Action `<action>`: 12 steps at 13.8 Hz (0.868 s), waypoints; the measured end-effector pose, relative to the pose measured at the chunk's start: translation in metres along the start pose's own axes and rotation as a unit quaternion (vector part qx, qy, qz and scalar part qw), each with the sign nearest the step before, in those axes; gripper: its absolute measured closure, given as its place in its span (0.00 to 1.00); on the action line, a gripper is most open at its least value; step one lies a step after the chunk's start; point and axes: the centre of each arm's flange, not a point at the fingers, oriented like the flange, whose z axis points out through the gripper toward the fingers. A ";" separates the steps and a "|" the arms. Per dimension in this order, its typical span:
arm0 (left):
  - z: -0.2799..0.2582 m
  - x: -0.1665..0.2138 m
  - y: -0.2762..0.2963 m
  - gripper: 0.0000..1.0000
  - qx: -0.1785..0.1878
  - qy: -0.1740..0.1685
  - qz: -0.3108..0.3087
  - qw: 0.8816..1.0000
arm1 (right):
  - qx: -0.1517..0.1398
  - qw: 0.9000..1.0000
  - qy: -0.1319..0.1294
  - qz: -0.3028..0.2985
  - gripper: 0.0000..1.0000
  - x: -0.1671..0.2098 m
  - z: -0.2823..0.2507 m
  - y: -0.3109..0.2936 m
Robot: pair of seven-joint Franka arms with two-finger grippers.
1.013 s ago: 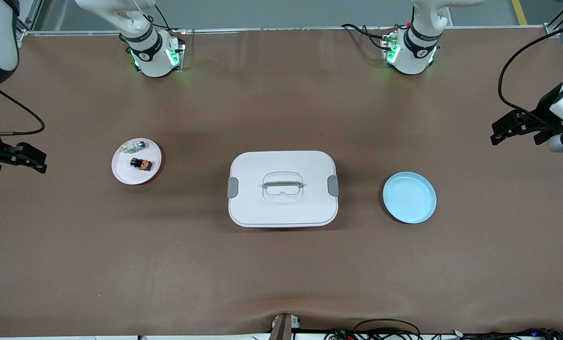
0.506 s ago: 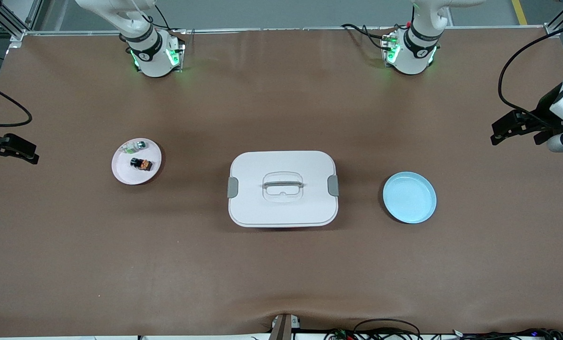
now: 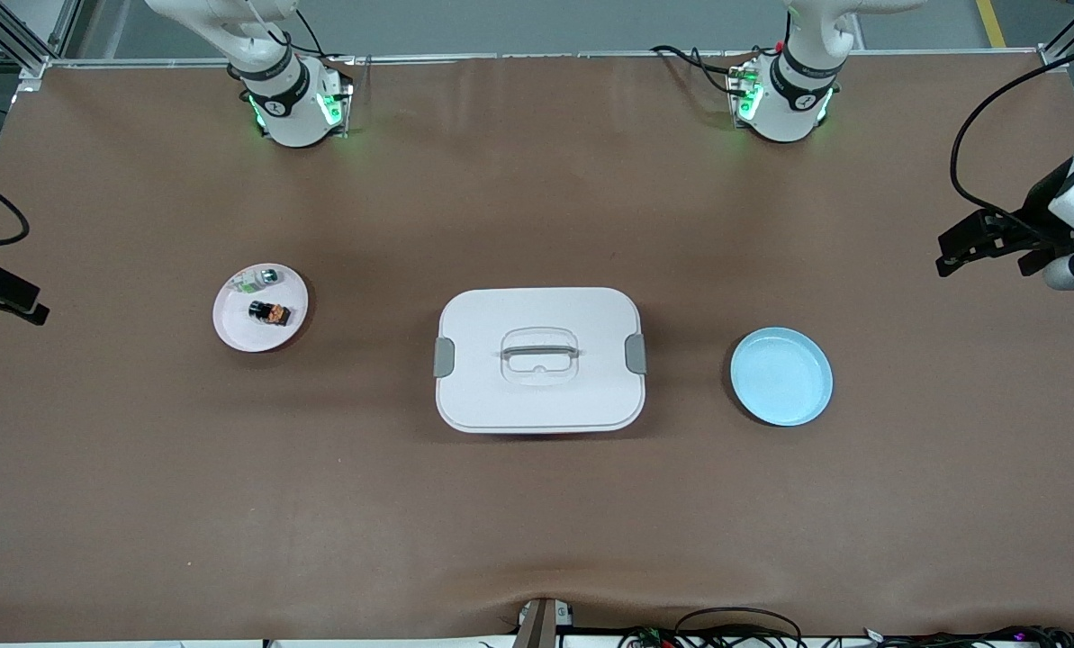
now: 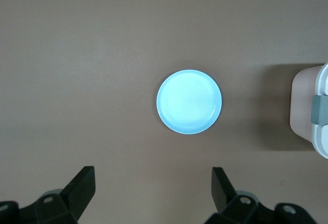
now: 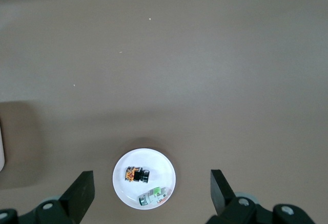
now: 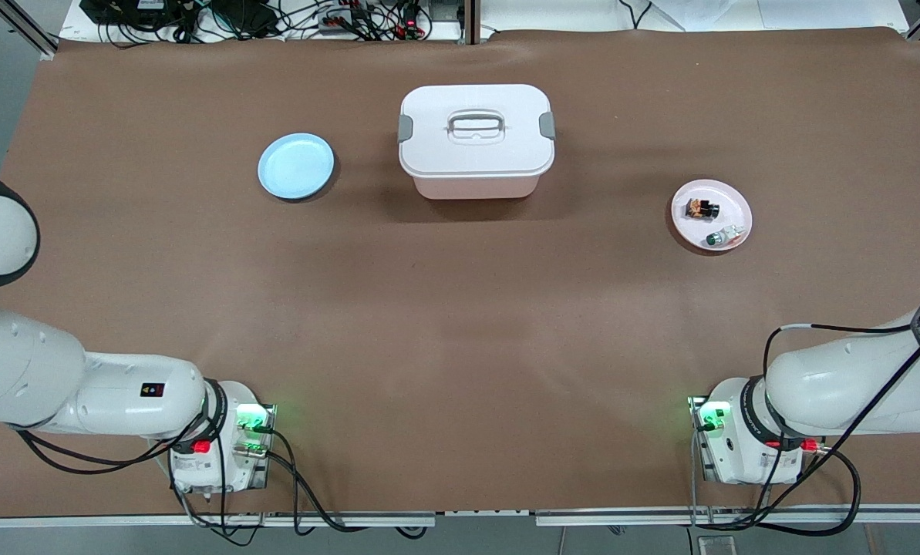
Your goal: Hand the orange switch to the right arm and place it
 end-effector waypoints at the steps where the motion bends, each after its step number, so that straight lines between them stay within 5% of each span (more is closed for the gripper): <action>1: 0.000 0.000 0.000 0.00 0.000 0.000 0.000 1.000 | 0.000 1.000 0.001 0.001 0.00 0.000 -0.001 0.001; 9: 0.000 0.000 0.000 0.00 0.000 0.000 0.000 1.000 | 0.004 1.000 0.006 -0.005 0.00 -0.004 -0.016 -0.006; 12: 0.002 -0.002 0.000 0.00 0.000 -0.009 0.000 1.000 | 0.007 1.000 -0.025 0.000 0.00 -0.014 -0.017 -0.010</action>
